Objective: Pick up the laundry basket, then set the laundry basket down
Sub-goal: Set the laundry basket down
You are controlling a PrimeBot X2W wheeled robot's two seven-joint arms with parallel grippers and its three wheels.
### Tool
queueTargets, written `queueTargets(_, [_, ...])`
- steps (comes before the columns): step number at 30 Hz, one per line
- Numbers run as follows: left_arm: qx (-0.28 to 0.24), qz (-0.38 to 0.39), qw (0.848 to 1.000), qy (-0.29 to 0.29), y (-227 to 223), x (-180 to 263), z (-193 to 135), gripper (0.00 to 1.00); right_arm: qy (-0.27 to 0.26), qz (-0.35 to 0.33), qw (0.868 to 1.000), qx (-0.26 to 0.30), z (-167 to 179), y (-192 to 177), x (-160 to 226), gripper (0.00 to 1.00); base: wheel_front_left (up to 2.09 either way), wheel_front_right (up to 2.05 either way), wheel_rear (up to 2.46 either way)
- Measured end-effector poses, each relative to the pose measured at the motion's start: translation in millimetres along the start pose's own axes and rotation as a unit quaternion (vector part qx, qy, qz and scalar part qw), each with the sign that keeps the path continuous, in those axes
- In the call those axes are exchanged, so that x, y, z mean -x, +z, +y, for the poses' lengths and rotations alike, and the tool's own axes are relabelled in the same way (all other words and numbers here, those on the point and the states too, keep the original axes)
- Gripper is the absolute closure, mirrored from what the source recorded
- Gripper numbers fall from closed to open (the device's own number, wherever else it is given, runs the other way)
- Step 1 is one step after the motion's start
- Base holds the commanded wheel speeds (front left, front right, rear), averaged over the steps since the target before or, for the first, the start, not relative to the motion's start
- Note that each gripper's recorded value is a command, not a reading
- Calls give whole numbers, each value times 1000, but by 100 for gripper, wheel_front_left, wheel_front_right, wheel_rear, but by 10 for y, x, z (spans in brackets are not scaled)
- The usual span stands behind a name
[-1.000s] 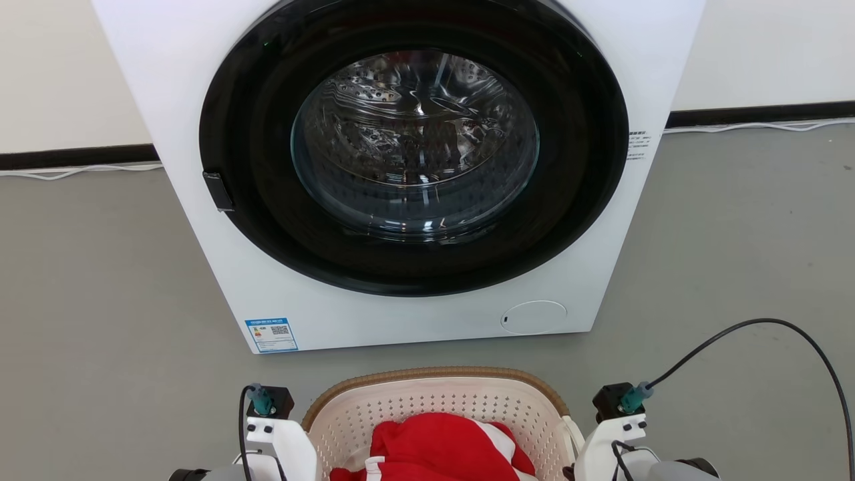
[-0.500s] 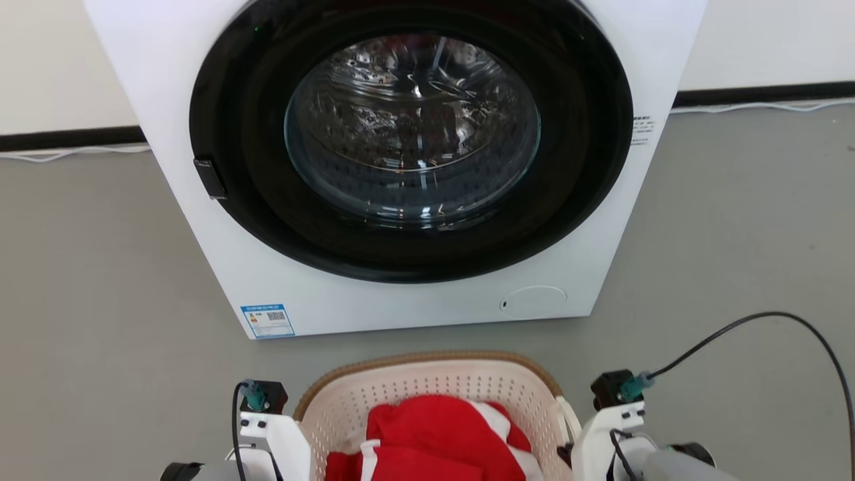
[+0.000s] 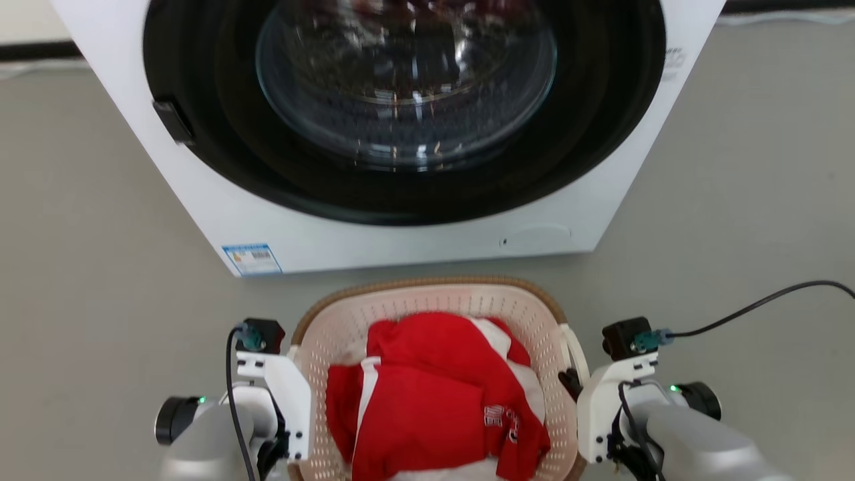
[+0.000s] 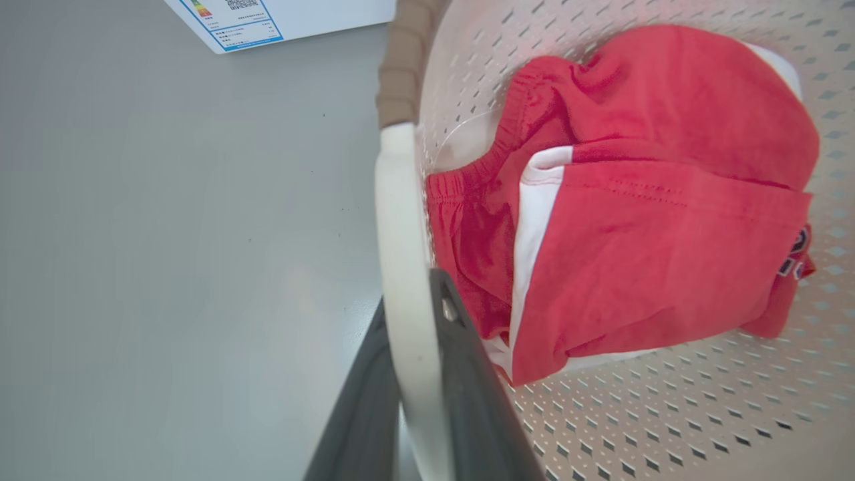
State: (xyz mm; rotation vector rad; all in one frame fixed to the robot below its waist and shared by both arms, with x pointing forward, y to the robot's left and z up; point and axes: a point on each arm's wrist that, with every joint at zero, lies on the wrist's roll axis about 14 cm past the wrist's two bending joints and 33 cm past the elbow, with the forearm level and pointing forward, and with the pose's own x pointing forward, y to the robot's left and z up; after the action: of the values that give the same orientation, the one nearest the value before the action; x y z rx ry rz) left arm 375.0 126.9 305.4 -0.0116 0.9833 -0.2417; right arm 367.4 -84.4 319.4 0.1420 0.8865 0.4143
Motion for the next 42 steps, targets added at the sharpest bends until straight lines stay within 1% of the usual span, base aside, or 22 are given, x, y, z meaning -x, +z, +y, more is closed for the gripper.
queueTargets(8, [4, 7, 1000, 1, 66, -333, 47, 100, -2, 16, 1000, -1, -167, -20, -295, 100, 0, 0, 0])
queueTargets(16, [6, 6, 1000, 1, 159, -779, 110, 100, -5, 13, 1000, 12, -407, 107, -718, 100, 0, 0, 0])
queueTargets(26, [9, 24, 1000, 3, 40, -1158, 191, 100, -2, 44, 999, 5, -538, -100, -1059, 100, 0, 0, 0])
queueTargets(33, [7, 24, 1000, 6, 20, -1368, 235, 100, 0, 57, 998, 1, -604, -230, -1228, 100, 0, 0, 0])
queueTargets(42, [5, 23, 1000, 5, -20, -1503, 253, 100, -2, 56, 998, -1, -669, -260, -1346, 100, 0, 0, 0])
